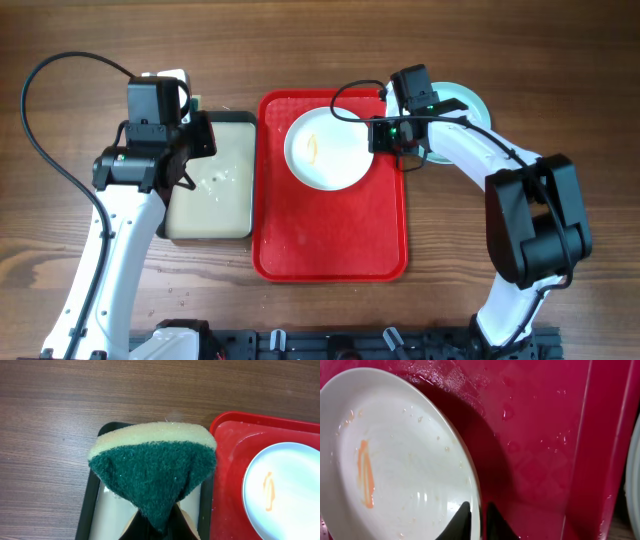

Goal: Clean dirty plates on tray and stack at the side
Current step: 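Lift the sponge with the left gripper and move it toward the plate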

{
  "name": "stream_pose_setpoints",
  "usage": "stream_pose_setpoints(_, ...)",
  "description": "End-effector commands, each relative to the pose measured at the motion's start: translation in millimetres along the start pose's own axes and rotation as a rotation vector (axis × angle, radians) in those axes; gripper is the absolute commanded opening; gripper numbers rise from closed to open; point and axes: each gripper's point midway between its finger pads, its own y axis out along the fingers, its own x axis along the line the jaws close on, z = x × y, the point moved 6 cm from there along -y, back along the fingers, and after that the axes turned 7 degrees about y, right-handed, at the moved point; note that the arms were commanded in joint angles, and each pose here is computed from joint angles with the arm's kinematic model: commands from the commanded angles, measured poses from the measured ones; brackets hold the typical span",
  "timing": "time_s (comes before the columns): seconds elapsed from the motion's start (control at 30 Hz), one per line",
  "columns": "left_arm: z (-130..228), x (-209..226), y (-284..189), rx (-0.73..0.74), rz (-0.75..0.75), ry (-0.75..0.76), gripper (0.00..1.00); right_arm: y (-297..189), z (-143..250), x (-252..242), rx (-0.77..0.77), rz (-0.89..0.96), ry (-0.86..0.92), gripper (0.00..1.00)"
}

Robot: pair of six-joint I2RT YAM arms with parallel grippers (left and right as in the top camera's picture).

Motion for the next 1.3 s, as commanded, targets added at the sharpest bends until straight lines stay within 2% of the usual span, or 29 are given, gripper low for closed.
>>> stream_pose_setpoints(0.0, -5.0, -1.8, -2.3, -0.015, 0.008, 0.025, 0.04, 0.6, -3.6, 6.0, 0.0, -0.021, -0.016, 0.28)
stream_pose_setpoints(0.17, -5.0, -1.8, -2.3, -0.015, 0.008, 0.025, 0.04, 1.1, -4.9, 5.5, -0.008, -0.016, -0.03, 0.27)
stream_pose_setpoints(0.4, -5.1, -1.8, -2.3, -0.016, 0.008, 0.025, 0.04, 4.2, -3.6, 5.4, -0.018, -0.005, -0.038, 0.04)
stream_pose_setpoints(0.53, -5.2, -1.8, -2.3, -0.016, 0.008, 0.027, 0.04, 4.2, -1.8, 8.4, -0.003, -0.032, -0.038, 0.04)
stream_pose_setpoints(0.67, -6.1, -1.8, -2.3, -0.021, 0.007, 0.1, 0.04, 4.3, -1.3, 8.7, 0.0, -0.033, -0.039, 0.04)
stream_pose_setpoints(1.27, -6.5, -1.9, -1.7, -0.022, 0.007, 0.1, 0.04, 7.1, 4.4, 18.2, 0.008, -0.04, -0.09, 0.07)
